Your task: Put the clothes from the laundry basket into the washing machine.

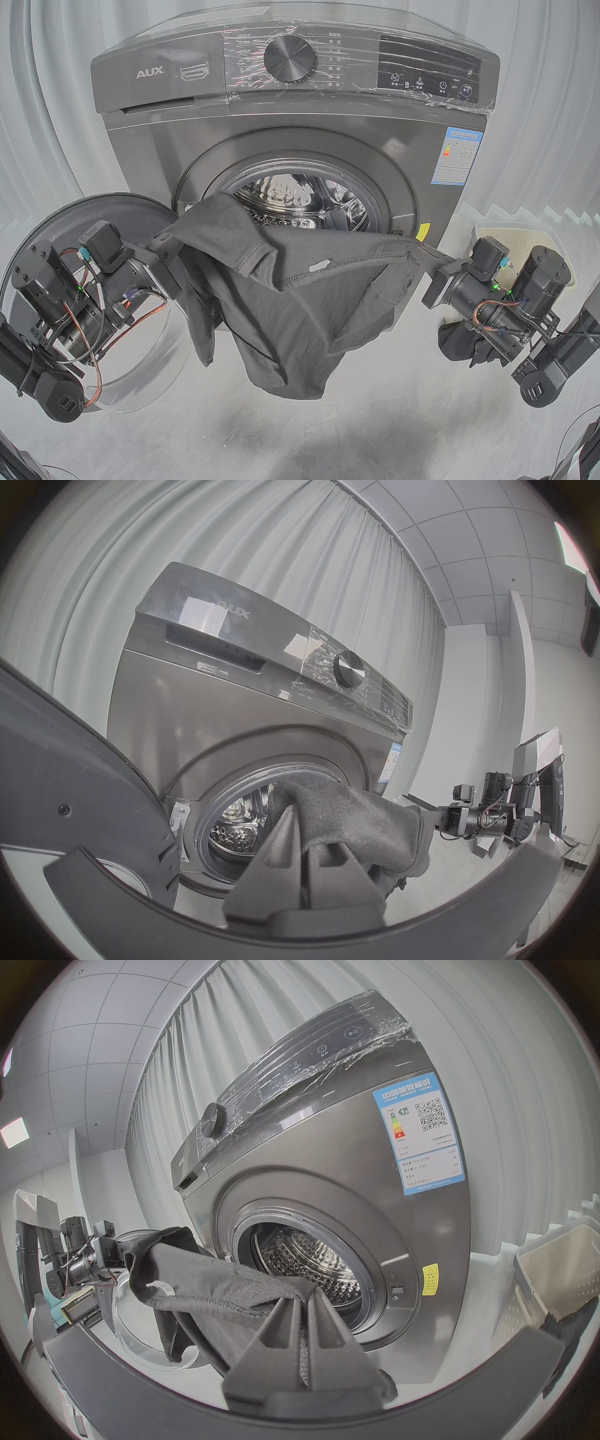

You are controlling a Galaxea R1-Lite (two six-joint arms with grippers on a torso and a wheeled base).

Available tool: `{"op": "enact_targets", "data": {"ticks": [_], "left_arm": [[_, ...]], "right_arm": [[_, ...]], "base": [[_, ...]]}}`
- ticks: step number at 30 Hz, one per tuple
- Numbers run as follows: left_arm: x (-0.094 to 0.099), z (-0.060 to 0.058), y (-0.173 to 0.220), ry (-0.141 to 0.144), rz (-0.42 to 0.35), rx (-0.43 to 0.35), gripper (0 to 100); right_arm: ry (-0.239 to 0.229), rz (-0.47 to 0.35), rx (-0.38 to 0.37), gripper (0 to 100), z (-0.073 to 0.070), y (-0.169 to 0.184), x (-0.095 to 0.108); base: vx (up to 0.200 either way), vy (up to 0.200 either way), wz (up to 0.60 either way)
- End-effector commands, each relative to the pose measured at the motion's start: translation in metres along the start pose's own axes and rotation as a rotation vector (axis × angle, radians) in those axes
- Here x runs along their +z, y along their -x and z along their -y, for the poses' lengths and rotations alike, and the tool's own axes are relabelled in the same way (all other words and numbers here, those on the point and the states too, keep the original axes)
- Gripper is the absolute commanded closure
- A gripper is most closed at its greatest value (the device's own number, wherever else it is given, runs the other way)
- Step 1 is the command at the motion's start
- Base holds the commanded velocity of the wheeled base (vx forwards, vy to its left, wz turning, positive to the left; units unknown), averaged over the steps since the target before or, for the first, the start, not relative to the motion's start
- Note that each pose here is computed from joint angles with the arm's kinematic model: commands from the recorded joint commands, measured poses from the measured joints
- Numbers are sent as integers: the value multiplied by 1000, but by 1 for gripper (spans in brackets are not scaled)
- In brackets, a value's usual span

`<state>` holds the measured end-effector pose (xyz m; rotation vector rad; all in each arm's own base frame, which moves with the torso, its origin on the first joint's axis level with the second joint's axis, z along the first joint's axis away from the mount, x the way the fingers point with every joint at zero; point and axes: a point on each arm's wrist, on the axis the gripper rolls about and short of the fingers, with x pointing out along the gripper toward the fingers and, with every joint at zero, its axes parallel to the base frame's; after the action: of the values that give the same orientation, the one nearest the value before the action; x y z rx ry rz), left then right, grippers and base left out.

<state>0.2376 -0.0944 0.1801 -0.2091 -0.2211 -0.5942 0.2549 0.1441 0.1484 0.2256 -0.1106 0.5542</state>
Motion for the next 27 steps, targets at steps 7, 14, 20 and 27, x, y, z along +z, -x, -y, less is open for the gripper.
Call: {"op": "enact_targets", "data": {"ticks": [7, 14, 20, 27], "left_arm": [[-4, -9, 6, 7, -23, 38, 100], [-9, -12, 11, 7, -51, 53, 100], [-8, -12, 11, 4, -48, 55, 100], [-3, -13, 11, 9, -27, 55, 100]], "right_arm": [[0, 61, 10, 100, -4, -4, 14], [-1, 104, 0, 100, -6, -11, 22], [-1, 141, -31, 100, -7, -13, 29], [-2, 138, -34, 100, -6, -12, 28]], "base": [[0, 0, 0], [0, 0, 0], [0, 0, 0], [0, 0, 0]]}}
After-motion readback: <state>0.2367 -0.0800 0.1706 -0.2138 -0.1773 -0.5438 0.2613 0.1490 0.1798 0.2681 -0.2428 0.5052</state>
